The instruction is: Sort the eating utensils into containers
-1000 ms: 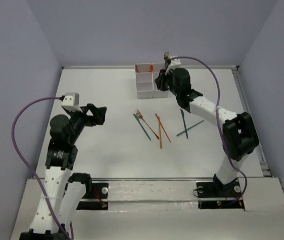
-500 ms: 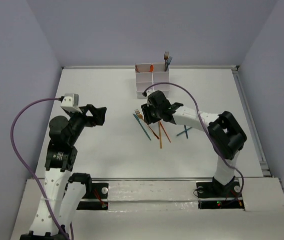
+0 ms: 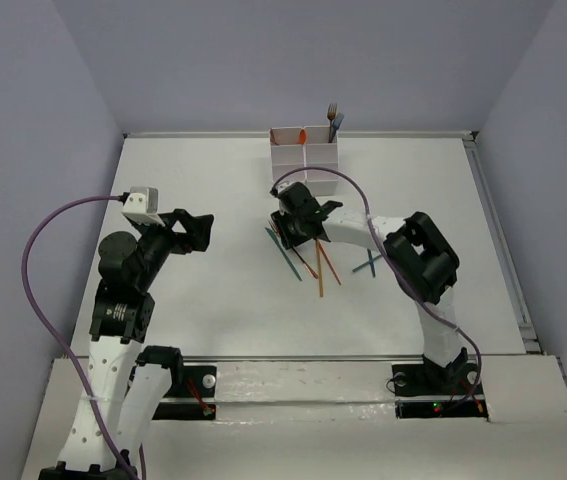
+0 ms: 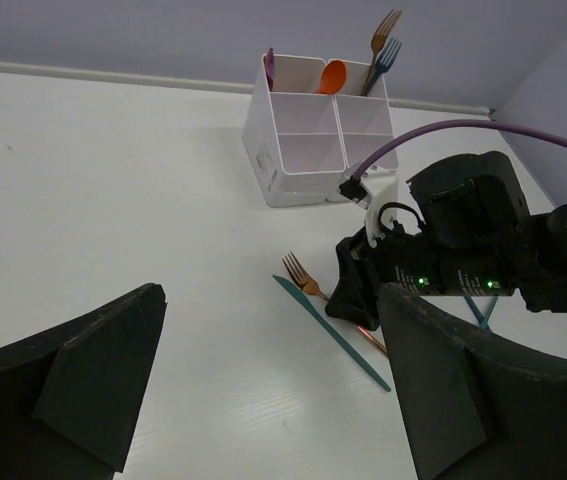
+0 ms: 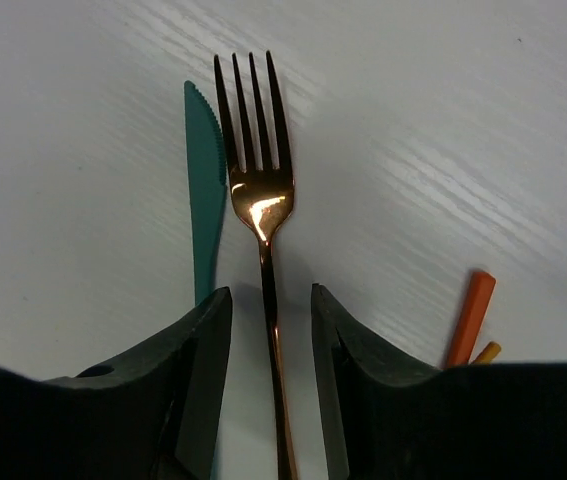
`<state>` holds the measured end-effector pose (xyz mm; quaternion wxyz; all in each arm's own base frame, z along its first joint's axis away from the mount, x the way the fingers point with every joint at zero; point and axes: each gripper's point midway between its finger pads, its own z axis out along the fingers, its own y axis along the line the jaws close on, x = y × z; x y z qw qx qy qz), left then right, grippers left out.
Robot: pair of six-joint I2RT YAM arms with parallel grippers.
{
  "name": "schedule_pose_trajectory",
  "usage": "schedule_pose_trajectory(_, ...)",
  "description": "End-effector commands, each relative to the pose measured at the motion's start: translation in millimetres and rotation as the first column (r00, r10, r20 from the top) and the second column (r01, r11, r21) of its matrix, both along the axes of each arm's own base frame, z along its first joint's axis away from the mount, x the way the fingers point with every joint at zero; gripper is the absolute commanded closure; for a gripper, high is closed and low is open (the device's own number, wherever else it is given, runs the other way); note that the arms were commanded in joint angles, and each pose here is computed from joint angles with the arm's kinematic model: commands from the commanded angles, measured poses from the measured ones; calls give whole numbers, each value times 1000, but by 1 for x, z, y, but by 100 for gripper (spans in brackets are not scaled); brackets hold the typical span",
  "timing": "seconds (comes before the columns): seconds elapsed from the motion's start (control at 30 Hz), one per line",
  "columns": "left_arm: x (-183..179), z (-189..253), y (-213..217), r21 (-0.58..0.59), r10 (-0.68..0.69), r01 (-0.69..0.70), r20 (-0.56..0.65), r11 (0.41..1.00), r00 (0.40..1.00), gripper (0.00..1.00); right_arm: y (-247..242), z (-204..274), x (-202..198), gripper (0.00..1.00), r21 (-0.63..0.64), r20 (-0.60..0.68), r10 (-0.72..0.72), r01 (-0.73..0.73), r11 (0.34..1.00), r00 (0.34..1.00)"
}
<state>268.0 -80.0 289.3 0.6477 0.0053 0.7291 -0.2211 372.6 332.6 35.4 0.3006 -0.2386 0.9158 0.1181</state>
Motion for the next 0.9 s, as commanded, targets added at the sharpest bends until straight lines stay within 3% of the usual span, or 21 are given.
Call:
schedule_pose_trajectory(0.0, -3, 23, -3, -3, -18, 19, 71, 1000, 997, 1, 5, -5, 7, 57, -39, 7, 3, -3, 999, 1000)
schedule_pose_trajectory(0.2, -3, 23, -3, -3, -17, 17, 71, 1000, 997, 1, 7, -9, 6, 75, -83, 13, 7, -6, 997, 1000)
schedule_pose_trajectory(0.33, -4, 24, -2, -5, -15, 16, 74, 1000, 997, 1, 2, -11, 12, 83, -130, 24, 1, 2, 992, 1000)
schedule_pose_trajectory(0.5, -4, 25, -2, -2, -15, 16, 78, 1000, 997, 1, 3, -9, 17, 85, -177, 44, 24, -16, 984, 999)
schedule_pose_trajectory(0.53, -4, 25, -2, -4, -15, 16, 77, 1000, 997, 1, 4, -5, 20, 92, -176, 55, 23, -13, 984, 998)
schedule_pose_trajectory(0.7, -4, 24, -2, -2, -14, 14, 75, 1000, 997, 1, 22, 31, 37, 93, -93, 142, 23, -10, 996, 990)
schedule_pose_trajectory(0.87, -3, 23, -2, -4, -12, 13, 73, 1000, 997, 1, 43, 102, 55, 93, 85, 294, -22, -4, 996, 955)
